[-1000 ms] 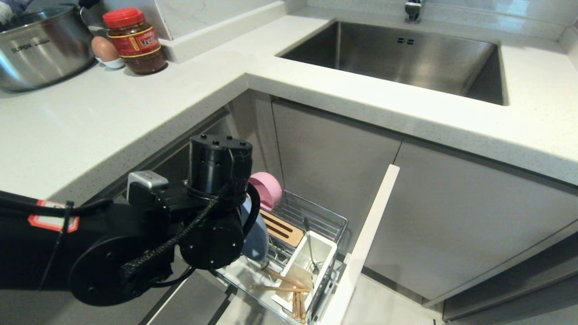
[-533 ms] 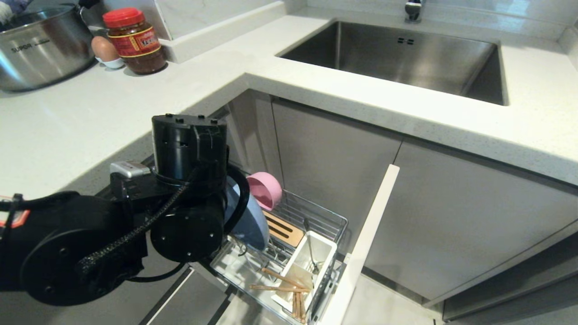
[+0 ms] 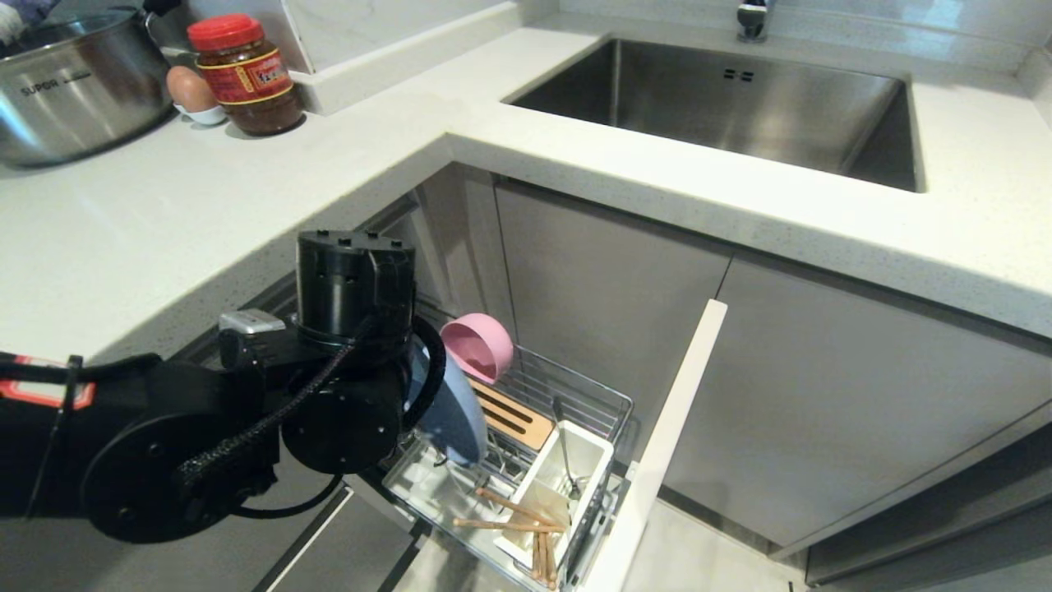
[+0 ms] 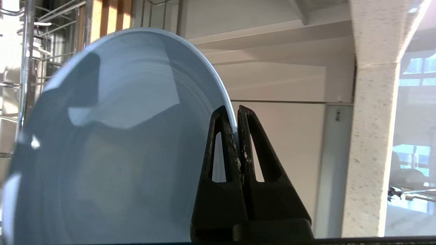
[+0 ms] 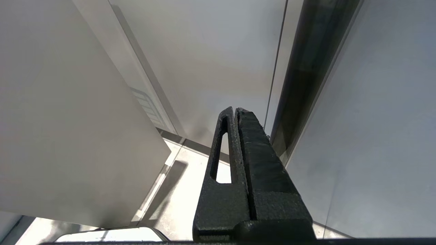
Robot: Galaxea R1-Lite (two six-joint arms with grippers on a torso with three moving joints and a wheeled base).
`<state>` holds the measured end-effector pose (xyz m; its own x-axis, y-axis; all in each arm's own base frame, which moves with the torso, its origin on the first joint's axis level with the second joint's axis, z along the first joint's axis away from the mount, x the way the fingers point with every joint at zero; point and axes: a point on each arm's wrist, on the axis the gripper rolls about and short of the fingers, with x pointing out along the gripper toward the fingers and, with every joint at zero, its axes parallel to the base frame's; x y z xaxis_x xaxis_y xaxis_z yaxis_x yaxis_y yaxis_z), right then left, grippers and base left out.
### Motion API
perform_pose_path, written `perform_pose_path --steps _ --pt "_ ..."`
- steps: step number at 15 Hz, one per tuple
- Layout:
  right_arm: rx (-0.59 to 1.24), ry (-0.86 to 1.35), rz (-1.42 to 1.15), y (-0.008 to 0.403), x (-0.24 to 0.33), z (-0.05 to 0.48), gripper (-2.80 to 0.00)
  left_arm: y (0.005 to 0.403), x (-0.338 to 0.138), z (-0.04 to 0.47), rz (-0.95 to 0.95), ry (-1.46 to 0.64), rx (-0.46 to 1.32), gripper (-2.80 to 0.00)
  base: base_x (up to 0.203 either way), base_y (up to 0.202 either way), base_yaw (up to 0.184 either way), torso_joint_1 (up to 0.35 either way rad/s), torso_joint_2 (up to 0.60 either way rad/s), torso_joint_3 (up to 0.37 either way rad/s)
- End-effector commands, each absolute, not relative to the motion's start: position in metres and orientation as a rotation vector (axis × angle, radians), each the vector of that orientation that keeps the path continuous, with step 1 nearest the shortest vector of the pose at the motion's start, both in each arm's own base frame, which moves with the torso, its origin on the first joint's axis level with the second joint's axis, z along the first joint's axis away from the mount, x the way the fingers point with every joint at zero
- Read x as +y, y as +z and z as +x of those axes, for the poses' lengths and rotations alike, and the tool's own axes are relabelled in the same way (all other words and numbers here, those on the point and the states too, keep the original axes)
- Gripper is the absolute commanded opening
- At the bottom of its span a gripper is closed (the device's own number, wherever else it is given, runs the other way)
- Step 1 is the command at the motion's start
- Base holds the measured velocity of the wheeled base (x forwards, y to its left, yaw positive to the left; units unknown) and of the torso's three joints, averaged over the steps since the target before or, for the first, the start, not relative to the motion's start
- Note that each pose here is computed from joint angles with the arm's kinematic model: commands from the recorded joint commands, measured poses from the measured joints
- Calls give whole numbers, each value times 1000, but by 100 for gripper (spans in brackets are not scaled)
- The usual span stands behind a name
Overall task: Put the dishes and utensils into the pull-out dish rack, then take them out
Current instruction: Pick up the plate and place it in the cupboard
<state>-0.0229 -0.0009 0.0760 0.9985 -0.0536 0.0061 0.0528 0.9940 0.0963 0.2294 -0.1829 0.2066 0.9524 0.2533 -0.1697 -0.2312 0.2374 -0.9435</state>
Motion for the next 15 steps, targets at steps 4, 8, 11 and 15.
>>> perform_pose_path --steps 4,8,11,15 --pt "-13 -53 97 76 -1 -23 -280 191 -185 238 -1278 368 -3 -280 0 0 0 0 0 0" --pt "-13 -53 97 76 -1 -23 -280 188 -185 239 -1277 382 8 -280 0 0 0 0 0 0" --pt "-13 -53 97 76 -1 -23 -280 203 -182 232 -1311 354 -14 -280 0 0 0 0 0 0" --pt "-13 -53 97 76 -1 -23 -280 228 -180 219 -1376 291 -42 -280 0 0 0 0 0 0"
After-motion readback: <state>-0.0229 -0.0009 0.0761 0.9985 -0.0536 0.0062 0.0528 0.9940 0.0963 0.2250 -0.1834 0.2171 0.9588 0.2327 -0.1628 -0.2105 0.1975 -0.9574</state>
